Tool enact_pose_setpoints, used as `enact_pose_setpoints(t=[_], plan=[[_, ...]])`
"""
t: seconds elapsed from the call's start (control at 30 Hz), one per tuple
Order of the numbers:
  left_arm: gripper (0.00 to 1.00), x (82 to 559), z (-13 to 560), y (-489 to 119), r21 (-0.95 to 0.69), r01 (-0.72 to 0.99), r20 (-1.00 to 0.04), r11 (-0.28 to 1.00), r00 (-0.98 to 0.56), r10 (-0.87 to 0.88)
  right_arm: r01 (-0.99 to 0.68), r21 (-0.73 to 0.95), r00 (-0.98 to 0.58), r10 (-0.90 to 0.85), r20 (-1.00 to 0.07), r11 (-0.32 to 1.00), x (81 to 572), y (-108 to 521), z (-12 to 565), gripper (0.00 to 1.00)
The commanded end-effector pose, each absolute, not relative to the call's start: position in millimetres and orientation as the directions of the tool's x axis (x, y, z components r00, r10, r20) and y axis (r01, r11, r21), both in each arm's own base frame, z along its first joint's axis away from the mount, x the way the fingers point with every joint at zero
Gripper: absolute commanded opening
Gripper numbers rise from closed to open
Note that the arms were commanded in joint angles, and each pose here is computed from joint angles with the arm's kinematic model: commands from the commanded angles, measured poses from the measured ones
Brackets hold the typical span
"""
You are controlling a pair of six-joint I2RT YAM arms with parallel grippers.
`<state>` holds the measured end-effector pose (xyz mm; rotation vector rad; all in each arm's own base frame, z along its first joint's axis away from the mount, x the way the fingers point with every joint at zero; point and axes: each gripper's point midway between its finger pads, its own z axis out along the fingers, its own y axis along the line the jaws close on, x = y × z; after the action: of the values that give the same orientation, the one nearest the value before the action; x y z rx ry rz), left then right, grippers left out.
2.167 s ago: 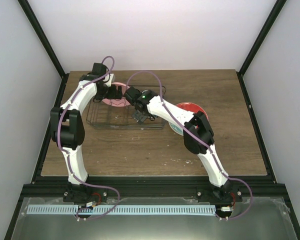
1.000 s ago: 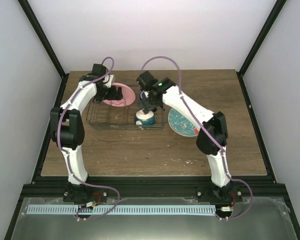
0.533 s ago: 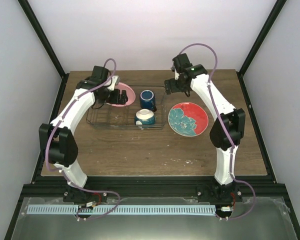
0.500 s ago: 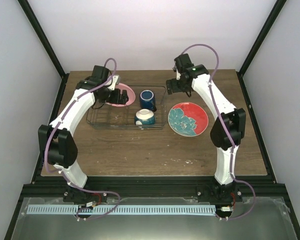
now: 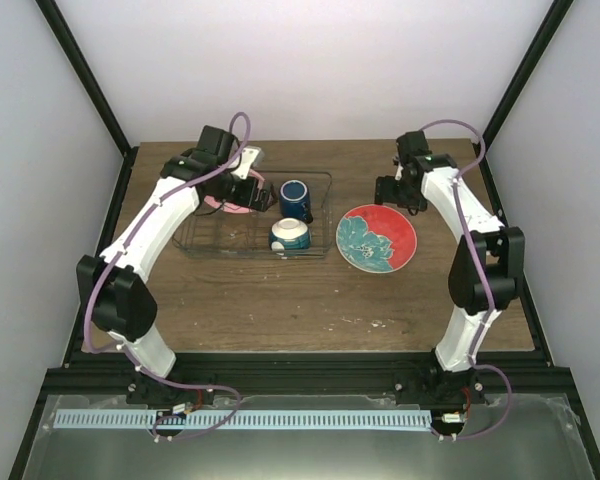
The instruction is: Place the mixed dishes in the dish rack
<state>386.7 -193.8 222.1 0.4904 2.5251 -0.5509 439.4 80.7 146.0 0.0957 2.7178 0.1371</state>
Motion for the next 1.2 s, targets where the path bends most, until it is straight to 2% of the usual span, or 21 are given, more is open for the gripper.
enact_pose_setpoints(t=[0.0,0.2,0.5,0.73,0.9,1.17], plan=[[0.99,403.1,257.6,-226.2,-0.282,0.545,-0.659,0.79,-0.708,0.254,0.11,0.204,-0.865,0.195,-0.463,0.973,438.2,74.1,165.1,0.83],[0.98,426.7,265.0,-258.4,-0.317,0.603,-0.7,0.732,-0.669,0.249,0.217,0.251,-0.849,0.309,-0.428,0.943,413.0,46.7,148.0,0.75],[0.99,435.3,264.5,-303.6,-0.317,0.661,-0.71,0.68,-0.641,0.292,0.329,0.236,-0.834,0.398,-0.382,0.914,383.3,24.2,115.6,0.64],[0.99,436.9,257.6,-304.7,-0.319,0.66,-0.702,0.68,-0.647,0.298,0.392,0.274,-0.809,0.471,-0.352,0.878,367.0,4.0,95.9,0.55],[0.99,437.9,254.3,-303.4,-0.312,0.656,-0.699,0.687,-0.649,0.302,0.405,0.275,-0.817,0.48,-0.32,0.872,362.2,3.1,82.7,0.55],[0.99,439.4,251.3,-302.4,-0.306,0.651,-0.693,0.695,-0.653,0.306,0.404,0.382,-0.81,0.519,-0.274,0.831,367.6,15.2,67.8,0.51]])
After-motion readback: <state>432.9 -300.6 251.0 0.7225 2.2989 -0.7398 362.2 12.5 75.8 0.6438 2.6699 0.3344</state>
